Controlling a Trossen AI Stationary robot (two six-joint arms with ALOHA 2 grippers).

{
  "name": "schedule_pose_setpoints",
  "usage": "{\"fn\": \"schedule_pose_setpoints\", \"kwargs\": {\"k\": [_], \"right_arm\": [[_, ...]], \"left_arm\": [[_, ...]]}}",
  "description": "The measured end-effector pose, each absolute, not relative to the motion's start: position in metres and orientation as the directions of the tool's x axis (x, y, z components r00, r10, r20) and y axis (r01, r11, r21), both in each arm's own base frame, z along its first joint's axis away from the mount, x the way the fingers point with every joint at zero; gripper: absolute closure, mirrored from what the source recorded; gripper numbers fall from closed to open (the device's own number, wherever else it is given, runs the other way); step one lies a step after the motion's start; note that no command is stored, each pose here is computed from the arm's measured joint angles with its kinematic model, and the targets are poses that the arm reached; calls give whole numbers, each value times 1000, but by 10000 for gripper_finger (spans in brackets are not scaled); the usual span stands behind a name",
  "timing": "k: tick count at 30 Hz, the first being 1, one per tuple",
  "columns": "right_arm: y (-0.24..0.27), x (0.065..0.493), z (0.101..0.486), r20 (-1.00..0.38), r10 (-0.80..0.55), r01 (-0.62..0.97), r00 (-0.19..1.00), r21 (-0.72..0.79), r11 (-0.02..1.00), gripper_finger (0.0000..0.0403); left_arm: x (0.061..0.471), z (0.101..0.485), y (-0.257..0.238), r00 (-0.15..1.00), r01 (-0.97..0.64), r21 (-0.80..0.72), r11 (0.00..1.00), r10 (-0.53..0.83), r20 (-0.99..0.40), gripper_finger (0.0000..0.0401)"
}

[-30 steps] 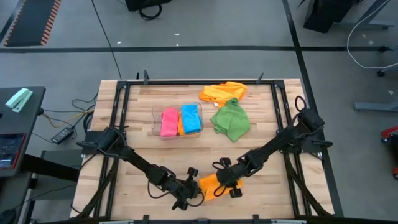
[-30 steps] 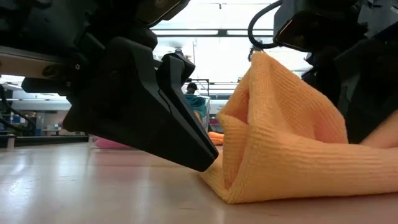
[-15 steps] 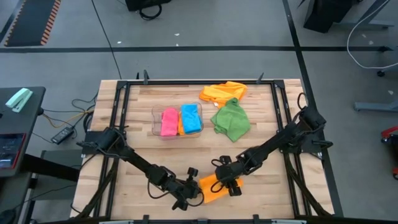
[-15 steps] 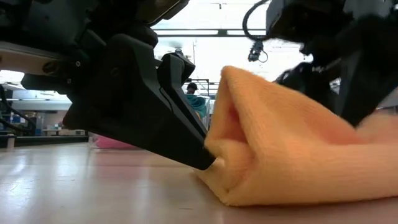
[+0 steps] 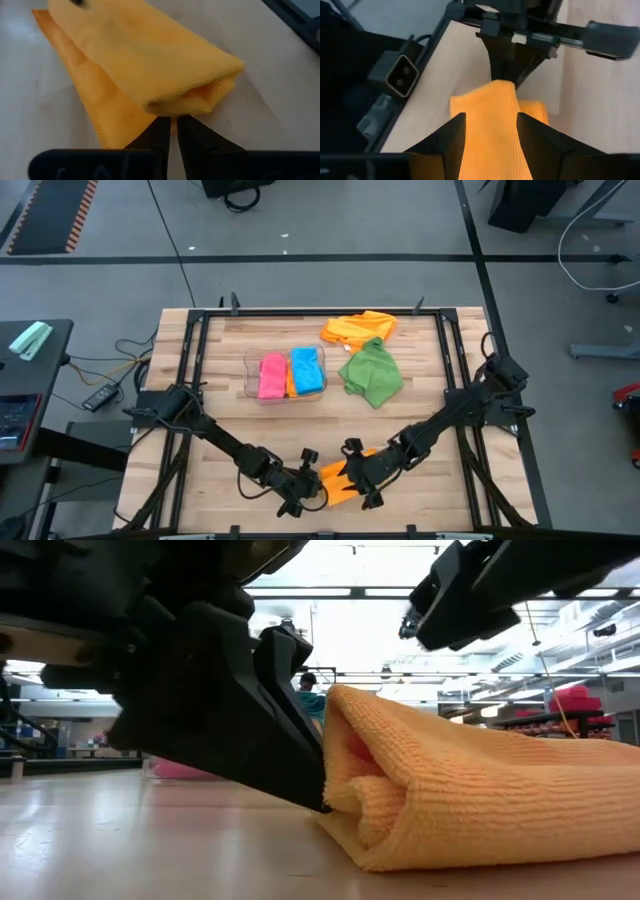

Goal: Fold microfiber towels
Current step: Fold the bottom orange microfiber cloth

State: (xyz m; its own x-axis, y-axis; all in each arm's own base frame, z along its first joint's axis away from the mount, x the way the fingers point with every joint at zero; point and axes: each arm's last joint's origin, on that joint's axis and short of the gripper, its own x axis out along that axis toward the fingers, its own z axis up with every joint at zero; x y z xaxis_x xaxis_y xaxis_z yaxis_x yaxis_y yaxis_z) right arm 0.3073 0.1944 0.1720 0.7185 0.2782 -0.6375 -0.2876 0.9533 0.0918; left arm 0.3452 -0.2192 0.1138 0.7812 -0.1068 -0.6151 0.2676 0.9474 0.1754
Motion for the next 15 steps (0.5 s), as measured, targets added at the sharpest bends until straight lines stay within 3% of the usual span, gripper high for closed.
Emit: {"fn": "schedule_pose_setpoints", "kwargs": {"k": [8, 15], "right_arm": [[206, 318, 145, -598, 295, -294, 745, 102, 950, 219], [201, 319, 121, -666, 156, -182, 729, 32, 983, 219]], "left_arm": [[347, 114, -216, 786, 246, 177, 953, -89, -611, 369], [347, 114, -215, 784, 234, 165, 958, -86, -615, 366]]}}
